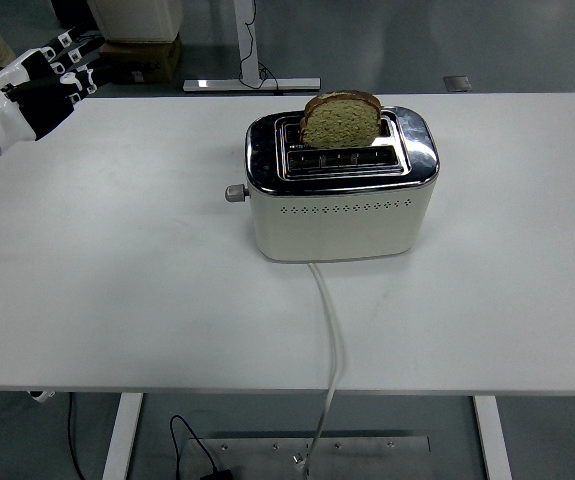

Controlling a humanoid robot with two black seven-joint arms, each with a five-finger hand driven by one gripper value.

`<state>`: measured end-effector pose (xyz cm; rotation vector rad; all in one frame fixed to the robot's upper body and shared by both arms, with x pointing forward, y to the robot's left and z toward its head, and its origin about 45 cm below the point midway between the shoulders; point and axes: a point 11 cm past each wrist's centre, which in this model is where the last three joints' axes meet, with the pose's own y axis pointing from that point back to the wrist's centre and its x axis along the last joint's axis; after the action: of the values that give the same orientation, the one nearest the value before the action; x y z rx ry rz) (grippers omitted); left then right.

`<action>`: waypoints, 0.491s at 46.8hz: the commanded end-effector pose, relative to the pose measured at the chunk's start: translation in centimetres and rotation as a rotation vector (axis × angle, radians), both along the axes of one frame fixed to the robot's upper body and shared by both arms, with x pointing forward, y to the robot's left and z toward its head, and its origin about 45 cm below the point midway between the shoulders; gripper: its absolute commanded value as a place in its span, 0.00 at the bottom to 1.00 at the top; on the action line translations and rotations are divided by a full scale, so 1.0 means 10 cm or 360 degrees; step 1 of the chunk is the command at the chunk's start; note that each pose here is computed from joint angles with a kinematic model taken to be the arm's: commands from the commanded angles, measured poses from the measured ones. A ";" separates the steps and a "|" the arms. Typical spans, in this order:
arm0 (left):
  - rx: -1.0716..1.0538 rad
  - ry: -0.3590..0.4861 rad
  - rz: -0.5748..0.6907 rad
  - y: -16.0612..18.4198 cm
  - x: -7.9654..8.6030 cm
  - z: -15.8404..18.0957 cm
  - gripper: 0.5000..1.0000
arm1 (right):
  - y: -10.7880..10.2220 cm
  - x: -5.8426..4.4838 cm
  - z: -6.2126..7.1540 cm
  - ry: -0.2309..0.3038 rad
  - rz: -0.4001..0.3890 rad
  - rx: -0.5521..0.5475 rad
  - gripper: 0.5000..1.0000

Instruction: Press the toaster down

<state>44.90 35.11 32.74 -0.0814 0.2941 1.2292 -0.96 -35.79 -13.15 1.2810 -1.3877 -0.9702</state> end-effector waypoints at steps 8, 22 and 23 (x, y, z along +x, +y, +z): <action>0.0252 -0.0051 -0.0107 0.00 -0.07 0.32 1.00 | 0.00 0.00 0.00 0.0000 0.0000 0.0000 1.00; 0.0749 -0.0147 -0.0481 -0.41 -0.22 0.60 1.00 | 0.00 0.00 0.00 0.0000 0.0000 0.0000 1.00; 0.0791 -0.0153 -0.0516 -0.44 -0.24 0.60 1.00 | 0.00 0.00 0.00 0.0000 0.0000 0.0000 1.00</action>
<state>42.90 31.46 38.62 0.2725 -0.0438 0.9906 -0.96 -35.78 -13.15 1.2815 -1.3878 -0.9699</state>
